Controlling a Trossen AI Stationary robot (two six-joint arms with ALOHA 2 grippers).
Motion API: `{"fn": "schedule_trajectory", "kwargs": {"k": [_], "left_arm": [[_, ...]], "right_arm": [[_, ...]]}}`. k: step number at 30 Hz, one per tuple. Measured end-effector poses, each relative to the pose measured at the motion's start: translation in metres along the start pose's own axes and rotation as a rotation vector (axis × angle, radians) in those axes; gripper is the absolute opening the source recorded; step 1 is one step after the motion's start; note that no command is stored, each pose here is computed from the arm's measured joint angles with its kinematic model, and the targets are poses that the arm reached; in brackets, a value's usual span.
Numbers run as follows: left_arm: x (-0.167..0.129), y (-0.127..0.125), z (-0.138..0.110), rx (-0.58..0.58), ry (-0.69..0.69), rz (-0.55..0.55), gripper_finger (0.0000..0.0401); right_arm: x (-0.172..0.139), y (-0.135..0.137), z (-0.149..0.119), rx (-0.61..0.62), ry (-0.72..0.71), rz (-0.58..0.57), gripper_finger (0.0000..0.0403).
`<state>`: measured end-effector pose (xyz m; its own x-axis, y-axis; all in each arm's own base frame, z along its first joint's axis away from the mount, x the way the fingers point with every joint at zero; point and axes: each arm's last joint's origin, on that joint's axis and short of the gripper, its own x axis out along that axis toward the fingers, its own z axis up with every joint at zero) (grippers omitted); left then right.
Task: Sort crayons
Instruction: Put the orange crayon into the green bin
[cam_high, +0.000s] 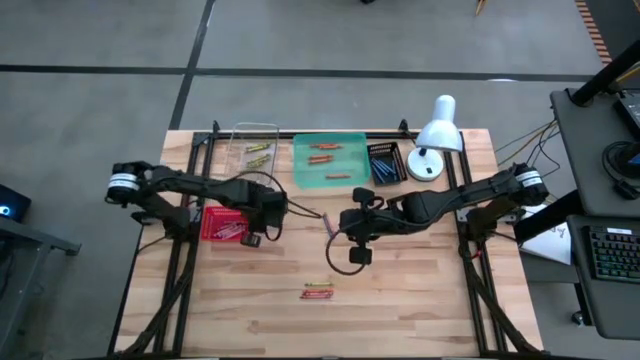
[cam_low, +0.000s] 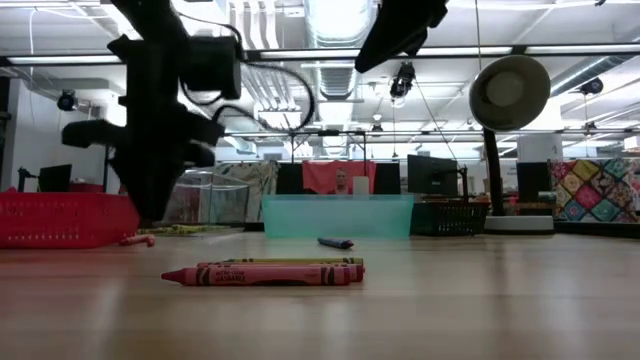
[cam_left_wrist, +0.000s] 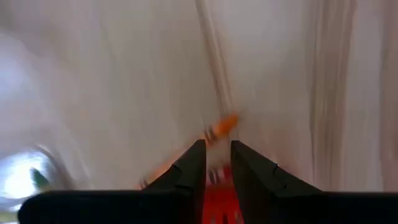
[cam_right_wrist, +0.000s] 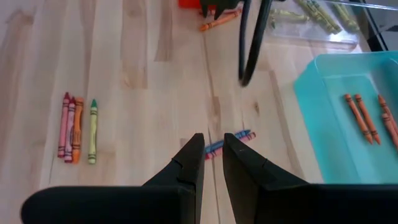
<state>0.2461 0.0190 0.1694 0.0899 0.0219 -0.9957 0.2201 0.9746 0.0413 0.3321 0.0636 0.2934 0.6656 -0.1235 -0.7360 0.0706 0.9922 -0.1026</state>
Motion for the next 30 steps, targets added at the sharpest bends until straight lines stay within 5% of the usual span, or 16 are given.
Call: {"fn": "schedule_trajectory", "kwargs": {"k": [7, 17, 30], "left_arm": [[0.017, 0.000, -0.001, 0.019, 0.104, -0.026, 0.0077], [0.020, 0.002, 0.002, 0.020, 0.102, 0.022, 0.0118], [0.027, 0.004, 0.005, 0.078, 0.087, 0.045, 0.0121]], "right_arm": [[0.003, 0.000, -0.003, 0.019, 0.003, 0.000, 0.0048], [0.003, 0.001, -0.002, 0.022, -0.011, 0.002, 0.0048], [0.004, 0.001, -0.001, 0.024, -0.019, 0.003, 0.0048]]}}
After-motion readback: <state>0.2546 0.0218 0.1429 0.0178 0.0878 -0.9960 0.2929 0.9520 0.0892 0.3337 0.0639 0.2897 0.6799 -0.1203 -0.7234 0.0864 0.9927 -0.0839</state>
